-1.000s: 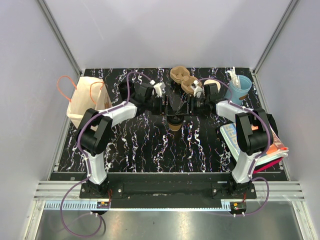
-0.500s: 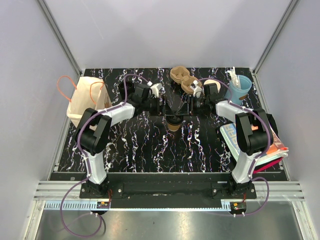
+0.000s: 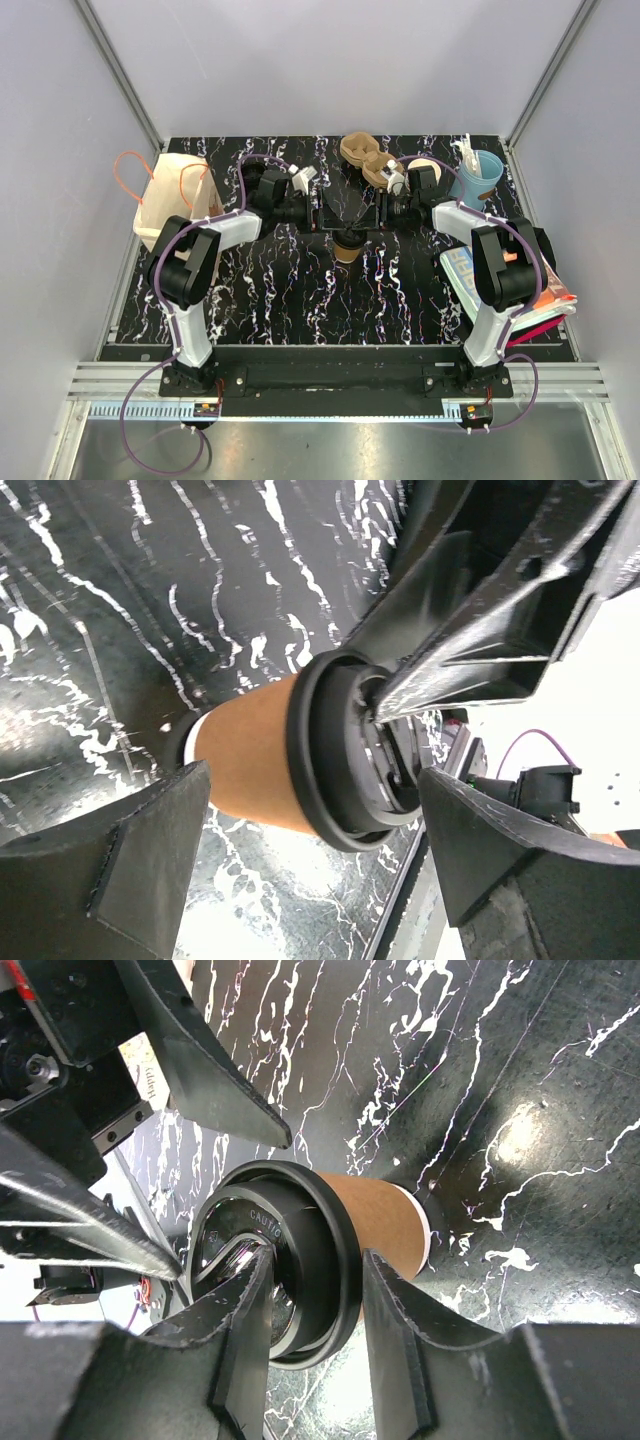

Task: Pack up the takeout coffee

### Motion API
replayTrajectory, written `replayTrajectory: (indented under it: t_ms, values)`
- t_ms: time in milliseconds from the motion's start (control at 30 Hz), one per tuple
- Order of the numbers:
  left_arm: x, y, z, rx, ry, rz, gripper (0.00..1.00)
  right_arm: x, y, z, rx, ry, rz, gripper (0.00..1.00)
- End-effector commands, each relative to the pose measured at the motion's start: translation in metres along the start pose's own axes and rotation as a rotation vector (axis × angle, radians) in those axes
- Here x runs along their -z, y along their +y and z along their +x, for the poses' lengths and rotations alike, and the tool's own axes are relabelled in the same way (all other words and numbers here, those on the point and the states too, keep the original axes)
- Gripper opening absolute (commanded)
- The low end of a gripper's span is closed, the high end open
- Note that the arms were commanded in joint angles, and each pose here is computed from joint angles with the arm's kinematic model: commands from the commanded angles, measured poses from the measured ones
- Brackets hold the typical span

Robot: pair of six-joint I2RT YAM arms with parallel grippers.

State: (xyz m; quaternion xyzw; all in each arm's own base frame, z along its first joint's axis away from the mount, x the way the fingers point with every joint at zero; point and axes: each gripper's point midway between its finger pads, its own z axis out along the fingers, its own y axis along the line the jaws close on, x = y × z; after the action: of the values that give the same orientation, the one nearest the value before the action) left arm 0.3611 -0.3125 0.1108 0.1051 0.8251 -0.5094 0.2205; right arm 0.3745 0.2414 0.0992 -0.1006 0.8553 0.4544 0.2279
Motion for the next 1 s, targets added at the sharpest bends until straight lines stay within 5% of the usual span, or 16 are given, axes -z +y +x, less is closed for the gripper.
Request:
replayTrajectory:
  t_ms: [0, 333, 967]
  values:
    - [0.012, -0.036, -0.018, -0.105, -0.051, 0.101, 0.87, 0.011, 0.023, -0.017, 0.063, -0.056, -0.024, 0.37]
    - [0.023, -0.024, -0.020, -0.157, -0.057, 0.044, 0.86, 0.007, 0.049, -0.012, 0.128, -0.046, -0.058, 0.45]
    - [0.035, 0.008, -0.005, -0.198, 0.006, -0.007, 0.86, 0.002, 0.016, -0.011, 0.217, -0.053, 0.114, 0.53]
